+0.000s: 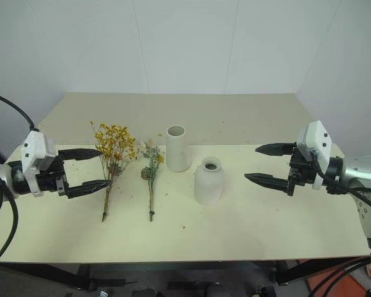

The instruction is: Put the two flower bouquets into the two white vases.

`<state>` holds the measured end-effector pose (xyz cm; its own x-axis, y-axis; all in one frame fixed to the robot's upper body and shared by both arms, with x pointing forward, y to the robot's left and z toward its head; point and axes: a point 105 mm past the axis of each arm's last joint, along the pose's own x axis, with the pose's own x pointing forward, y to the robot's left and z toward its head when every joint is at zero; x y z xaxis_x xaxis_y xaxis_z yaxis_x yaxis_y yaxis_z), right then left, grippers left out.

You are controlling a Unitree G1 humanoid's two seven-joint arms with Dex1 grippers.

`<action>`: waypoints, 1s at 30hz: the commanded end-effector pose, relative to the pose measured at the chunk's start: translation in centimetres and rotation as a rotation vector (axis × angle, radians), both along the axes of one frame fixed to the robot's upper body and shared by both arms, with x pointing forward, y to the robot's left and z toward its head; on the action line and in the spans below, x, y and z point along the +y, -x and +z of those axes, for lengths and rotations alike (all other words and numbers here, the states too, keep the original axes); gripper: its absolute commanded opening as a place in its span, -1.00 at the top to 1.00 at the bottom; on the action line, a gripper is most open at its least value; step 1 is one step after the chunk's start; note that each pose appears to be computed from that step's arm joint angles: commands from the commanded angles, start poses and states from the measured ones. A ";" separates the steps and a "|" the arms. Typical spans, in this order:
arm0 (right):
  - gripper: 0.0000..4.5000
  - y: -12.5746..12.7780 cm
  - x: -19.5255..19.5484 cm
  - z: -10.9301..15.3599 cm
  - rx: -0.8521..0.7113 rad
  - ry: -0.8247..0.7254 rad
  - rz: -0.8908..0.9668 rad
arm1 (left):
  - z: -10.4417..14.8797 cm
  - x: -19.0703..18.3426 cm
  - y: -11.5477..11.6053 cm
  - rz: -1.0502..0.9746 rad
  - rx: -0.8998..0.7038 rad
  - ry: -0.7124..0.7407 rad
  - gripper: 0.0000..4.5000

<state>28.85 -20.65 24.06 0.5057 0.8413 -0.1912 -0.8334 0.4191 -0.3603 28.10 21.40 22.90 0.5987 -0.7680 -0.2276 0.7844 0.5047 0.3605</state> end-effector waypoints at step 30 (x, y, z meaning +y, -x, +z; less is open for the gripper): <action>-0.96 -2.2 2.6 1.8 -0.137 -0.038 0.035 | -0.2 -1.4 -5.9 0.574 0.632 -0.128 -1.00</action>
<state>31.16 -17.89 24.62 0.4898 0.8636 -0.1195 -0.8157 0.4055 -0.4124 33.87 19.61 22.43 0.6210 -0.3618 -0.6953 0.5302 0.8472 0.0327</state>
